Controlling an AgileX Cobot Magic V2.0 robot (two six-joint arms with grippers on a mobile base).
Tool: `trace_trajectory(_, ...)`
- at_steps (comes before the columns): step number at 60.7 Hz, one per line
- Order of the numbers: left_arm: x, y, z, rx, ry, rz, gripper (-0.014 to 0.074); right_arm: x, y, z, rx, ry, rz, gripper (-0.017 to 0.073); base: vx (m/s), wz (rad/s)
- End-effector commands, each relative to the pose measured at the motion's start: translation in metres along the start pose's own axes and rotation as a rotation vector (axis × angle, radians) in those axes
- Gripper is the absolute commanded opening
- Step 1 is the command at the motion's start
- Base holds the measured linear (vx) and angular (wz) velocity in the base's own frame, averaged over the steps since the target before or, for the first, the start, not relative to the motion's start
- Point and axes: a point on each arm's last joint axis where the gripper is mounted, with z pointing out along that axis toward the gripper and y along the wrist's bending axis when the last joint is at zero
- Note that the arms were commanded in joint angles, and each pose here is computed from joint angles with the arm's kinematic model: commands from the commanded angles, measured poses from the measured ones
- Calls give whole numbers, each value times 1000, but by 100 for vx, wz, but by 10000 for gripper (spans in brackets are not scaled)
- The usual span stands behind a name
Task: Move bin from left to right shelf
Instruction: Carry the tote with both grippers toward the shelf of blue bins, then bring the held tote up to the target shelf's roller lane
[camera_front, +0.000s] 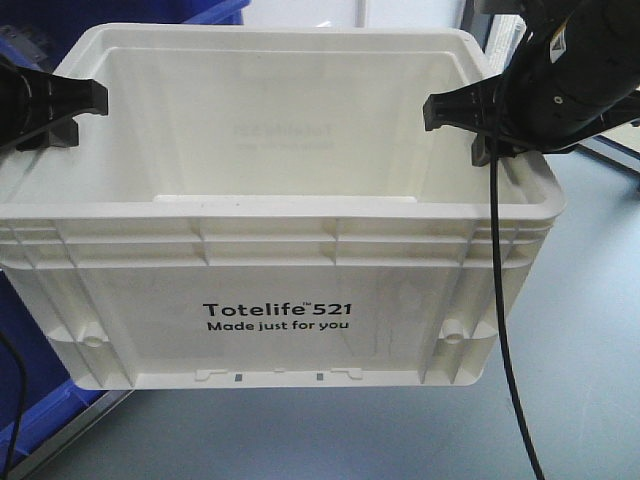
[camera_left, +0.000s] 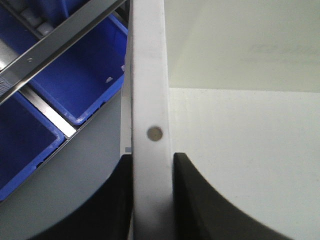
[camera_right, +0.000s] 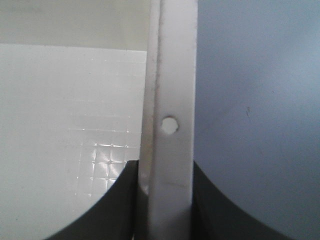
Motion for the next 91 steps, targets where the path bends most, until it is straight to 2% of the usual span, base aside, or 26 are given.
trace_trajectory(1, -15, -3, -25, 34, -178, 29, 55, -10, -9, -27, 14, -156, -14, 31, 6, 42)
trace_trajectory(91, -15, -3, -25, 34, -178, 29, 55, -10, -9, -27, 14, -156, -14, 31, 6, 39)
